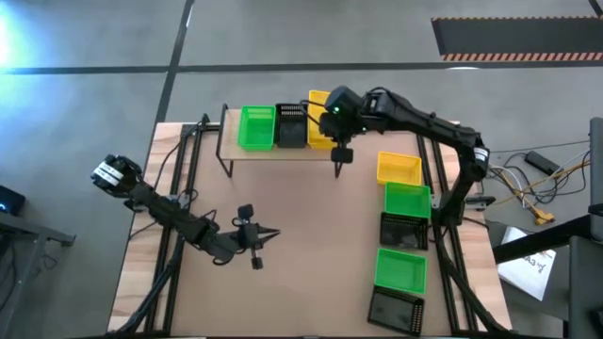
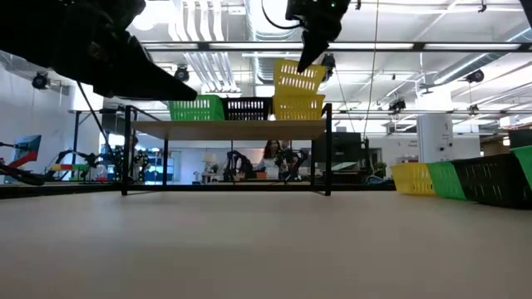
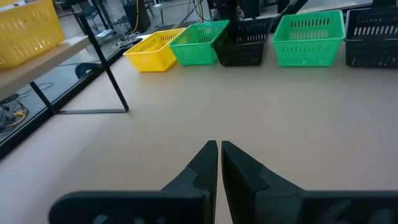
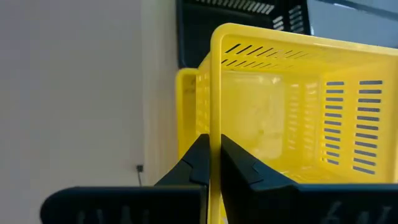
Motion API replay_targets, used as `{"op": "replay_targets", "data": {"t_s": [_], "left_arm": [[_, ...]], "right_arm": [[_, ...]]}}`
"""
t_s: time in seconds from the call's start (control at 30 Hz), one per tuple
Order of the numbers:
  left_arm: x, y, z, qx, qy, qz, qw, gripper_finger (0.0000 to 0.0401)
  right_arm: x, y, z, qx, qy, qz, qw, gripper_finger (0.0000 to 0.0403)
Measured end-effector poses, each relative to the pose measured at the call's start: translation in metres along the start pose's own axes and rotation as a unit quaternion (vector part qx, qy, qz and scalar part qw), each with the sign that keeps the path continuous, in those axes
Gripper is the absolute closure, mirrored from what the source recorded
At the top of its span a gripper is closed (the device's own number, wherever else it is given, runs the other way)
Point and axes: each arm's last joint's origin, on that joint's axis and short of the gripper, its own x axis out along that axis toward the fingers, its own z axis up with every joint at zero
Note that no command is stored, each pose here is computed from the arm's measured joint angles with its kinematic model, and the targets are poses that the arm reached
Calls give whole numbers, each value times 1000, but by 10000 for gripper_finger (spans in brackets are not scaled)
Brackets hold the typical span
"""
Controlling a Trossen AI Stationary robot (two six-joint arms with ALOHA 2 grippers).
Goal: Stack baskets on shelf by color
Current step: Stack the bottom yellow bin on the yellow bin on the shelf, then stack the top black bin on the black bin on the shelf
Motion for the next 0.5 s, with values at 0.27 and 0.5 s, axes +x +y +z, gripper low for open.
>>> {"op": "replay_targets", "data": {"t_s": [0.27, 0.5], "left_arm": [[3, 3, 0, 0, 2, 5, 1000, 396], [3, 4, 0, -1, 3, 3, 1000, 396]], "right_arm": [[15, 1, 0, -1, 22, 3, 1000, 336], [13, 0, 1, -10, 20, -3, 1000, 264]]}}
